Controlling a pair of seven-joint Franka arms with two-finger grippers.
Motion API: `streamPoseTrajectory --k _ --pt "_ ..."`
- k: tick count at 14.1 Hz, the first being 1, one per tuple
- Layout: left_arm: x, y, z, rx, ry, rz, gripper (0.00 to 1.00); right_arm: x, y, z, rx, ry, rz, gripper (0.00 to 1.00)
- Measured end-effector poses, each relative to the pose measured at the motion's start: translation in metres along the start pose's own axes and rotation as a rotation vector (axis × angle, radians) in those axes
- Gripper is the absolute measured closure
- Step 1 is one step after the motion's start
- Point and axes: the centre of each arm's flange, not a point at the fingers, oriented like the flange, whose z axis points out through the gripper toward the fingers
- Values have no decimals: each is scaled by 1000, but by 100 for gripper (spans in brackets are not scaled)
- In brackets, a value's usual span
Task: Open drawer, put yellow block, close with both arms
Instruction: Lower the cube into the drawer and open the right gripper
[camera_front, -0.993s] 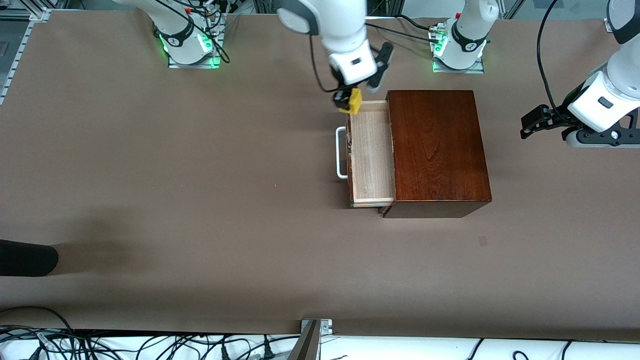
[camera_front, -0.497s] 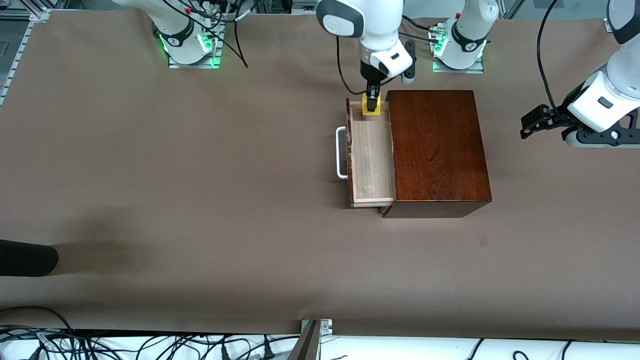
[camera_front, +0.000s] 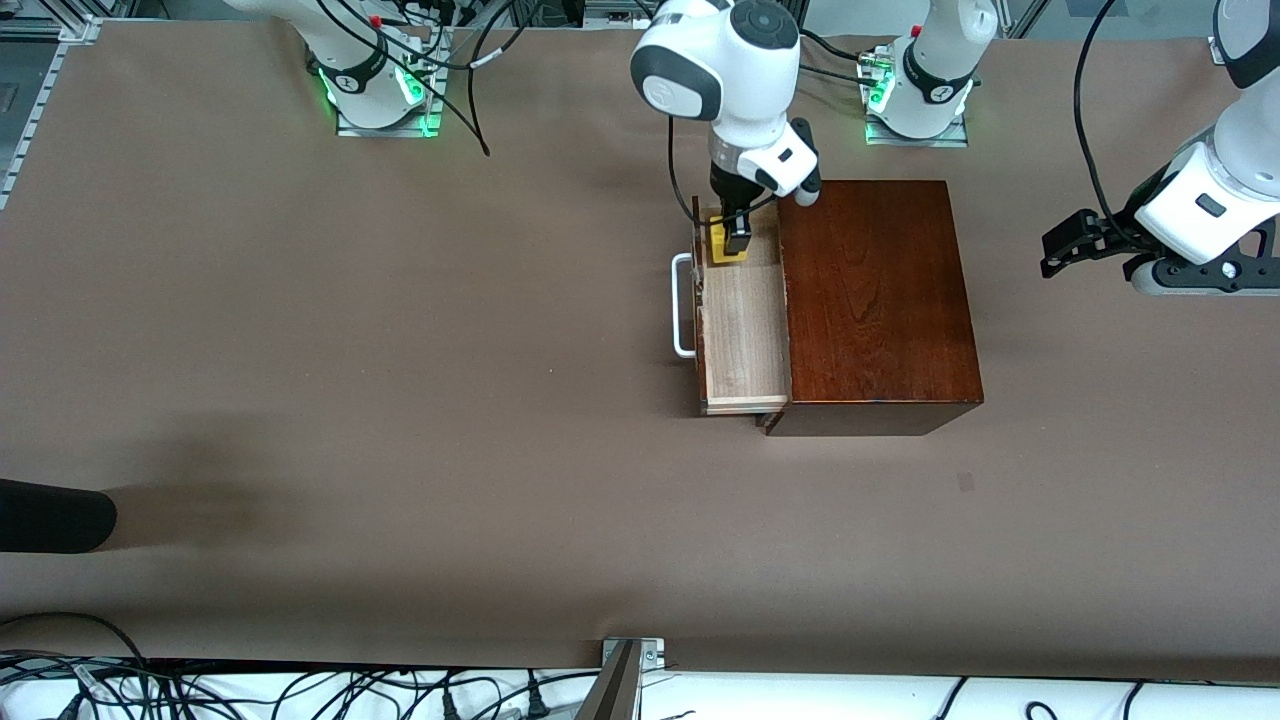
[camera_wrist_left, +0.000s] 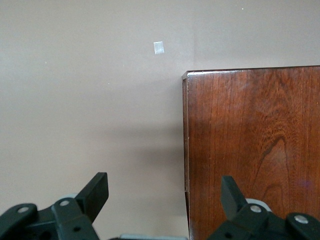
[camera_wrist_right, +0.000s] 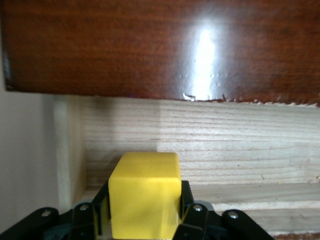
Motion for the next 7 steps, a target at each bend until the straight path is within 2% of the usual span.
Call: streamPoseTrajectory --k 7 --pt "0 0 0 0 0 0 0 1 0 20 15 -13 -3 44"
